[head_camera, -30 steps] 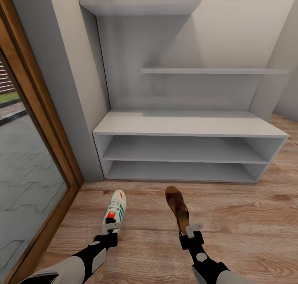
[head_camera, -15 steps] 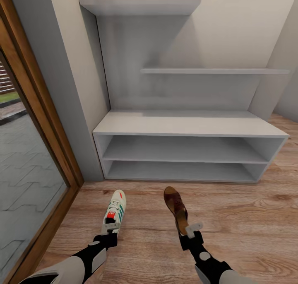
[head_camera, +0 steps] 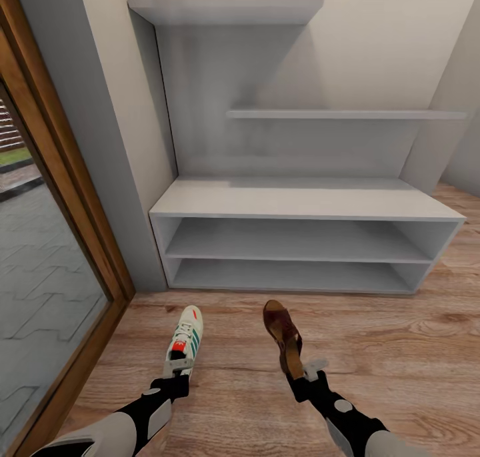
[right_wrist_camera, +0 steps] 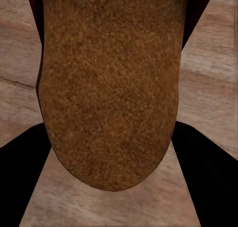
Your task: Pick up the two gym shoes and the two sandals from the corridor floor and place them onto the hallstand (shoe rack) in the corridor, making sure they are on the rack and not on the floor. Arrange them so the two gym shoes are next to each other and the two sandals are next to each other.
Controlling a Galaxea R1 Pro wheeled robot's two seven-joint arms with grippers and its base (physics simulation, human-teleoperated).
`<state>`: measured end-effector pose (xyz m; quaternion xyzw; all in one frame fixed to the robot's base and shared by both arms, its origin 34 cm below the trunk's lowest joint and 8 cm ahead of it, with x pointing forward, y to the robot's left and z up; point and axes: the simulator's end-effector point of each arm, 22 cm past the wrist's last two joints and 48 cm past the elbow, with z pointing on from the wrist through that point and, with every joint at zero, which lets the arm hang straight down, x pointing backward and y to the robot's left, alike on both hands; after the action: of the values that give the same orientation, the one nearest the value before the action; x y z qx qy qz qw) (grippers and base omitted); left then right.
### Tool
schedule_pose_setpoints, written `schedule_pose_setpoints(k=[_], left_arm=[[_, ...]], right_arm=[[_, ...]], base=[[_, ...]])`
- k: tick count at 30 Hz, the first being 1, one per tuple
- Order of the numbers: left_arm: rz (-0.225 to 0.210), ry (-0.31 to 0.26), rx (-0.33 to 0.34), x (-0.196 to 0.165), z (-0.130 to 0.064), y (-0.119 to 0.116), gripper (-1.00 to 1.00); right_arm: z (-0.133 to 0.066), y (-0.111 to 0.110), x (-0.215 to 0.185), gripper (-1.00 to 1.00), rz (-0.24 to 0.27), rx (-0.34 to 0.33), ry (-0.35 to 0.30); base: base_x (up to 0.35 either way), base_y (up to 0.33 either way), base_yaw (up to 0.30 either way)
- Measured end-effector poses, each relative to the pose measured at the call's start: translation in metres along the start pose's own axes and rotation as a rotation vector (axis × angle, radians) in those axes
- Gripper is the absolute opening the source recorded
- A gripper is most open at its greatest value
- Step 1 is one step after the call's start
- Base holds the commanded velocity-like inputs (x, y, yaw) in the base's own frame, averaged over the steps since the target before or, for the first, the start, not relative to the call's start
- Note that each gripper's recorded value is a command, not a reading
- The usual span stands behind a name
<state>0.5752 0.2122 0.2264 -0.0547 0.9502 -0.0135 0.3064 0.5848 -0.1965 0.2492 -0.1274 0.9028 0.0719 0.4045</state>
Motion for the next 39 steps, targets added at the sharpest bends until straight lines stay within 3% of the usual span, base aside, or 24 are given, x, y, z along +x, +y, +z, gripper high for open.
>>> schedule_pose_setpoints(k=[7, 17, 30, 34, 39], left_arm=[[0.000, 0.000, 0.001, 0.000, 0.000, 0.000, -1.00], [0.000, 0.000, 0.003, 0.000, 0.000, -0.001, -1.00], [0.000, 0.002, 0.003, 0.000, 0.000, -0.001, -1.00], [0.000, 0.003, 0.003, 0.001, 0.000, -0.001, -1.00], [0.000, 0.003, 0.003, 0.001, 0.000, -0.002, -1.00]], right_arm=[[0.008, -0.002, -0.030, -1.00, 0.009, -0.009, 0.036], [0.012, -0.002, -0.071, -1.00, 0.006, -0.007, 0.022], [0.005, -0.065, -0.119, -1.00, -0.009, 0.277, -0.054], [0.002, -0.072, -0.145, -1.00, -0.027, 0.312, -0.096], [0.000, -0.075, -0.159, -1.00, -0.090, 0.345, -0.108]], base=[[0.000, 0.000, 0.000], [0.000, 0.000, 0.000], [0.000, 0.000, 0.000], [0.000, 0.000, 0.000], [0.000, 0.000, 0.000]])
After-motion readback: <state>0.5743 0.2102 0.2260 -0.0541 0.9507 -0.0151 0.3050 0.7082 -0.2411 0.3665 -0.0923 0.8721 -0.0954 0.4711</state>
